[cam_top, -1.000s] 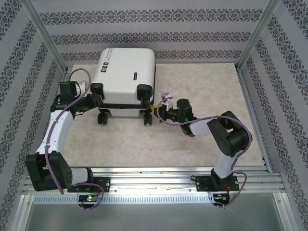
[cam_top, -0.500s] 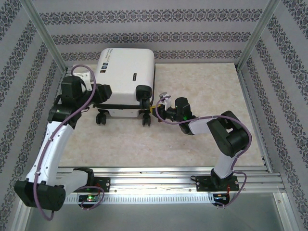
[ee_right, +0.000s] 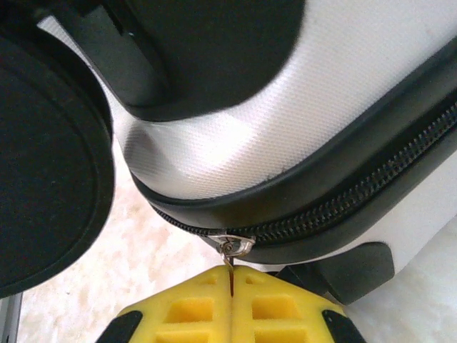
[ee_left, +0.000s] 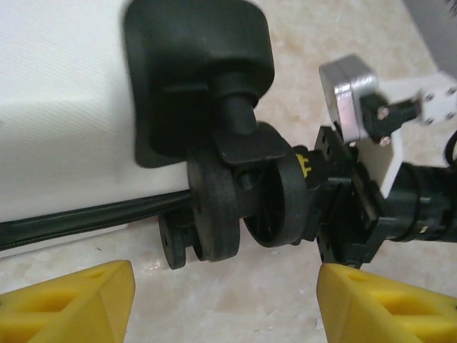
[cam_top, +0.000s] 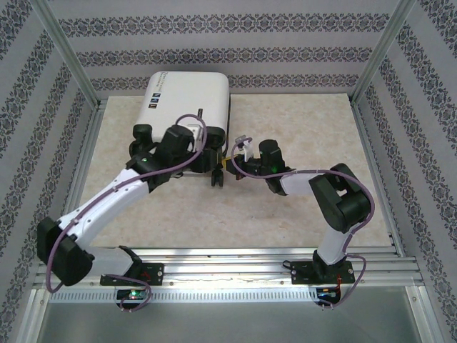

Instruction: Pack the luggage

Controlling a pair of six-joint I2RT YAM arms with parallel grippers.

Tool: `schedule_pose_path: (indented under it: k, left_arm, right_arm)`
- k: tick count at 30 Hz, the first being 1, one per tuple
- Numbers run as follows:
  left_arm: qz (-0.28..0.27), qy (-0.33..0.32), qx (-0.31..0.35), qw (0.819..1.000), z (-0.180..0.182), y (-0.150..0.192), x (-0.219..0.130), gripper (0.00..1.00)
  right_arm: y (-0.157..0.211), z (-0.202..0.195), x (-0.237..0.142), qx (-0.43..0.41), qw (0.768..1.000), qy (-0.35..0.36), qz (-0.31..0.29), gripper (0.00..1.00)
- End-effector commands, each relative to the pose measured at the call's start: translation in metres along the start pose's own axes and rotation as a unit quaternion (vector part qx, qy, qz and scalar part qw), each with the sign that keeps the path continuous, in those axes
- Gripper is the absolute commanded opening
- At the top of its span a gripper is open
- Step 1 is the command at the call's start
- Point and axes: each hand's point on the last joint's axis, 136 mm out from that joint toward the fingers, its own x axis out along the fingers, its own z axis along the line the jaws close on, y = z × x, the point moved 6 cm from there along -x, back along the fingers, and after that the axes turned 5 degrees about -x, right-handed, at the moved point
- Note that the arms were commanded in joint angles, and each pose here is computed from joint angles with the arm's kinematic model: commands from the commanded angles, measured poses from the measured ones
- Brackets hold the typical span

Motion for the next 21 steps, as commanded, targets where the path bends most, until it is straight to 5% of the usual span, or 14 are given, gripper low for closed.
schedule_pose_path:
  k: [1, 12, 21]
  left_arm:
    - [-0.022, -0.016, -0.003, 1.000, -0.009, -0.013, 0.003, 0.68]
    - [-0.009, -0.017, 0.009, 1.000, -0.020, -0.018, 0.037, 0.67]
    - [0.004, -0.088, 0.029, 0.996, -0.007, -0.015, 0.054, 0.19]
  right_arm:
    - [-0.007, 0.002, -0.002, -0.009, 1.000, -0.007, 0.016, 0.00]
    - [-0.005, 0.004, -0.005, -0.014, 0.998, 0.008, 0.058, 0.00]
    - [-0.012, 0.003, -0.010, 0.014, 0.996, 0.037, 0.078, 0.00]
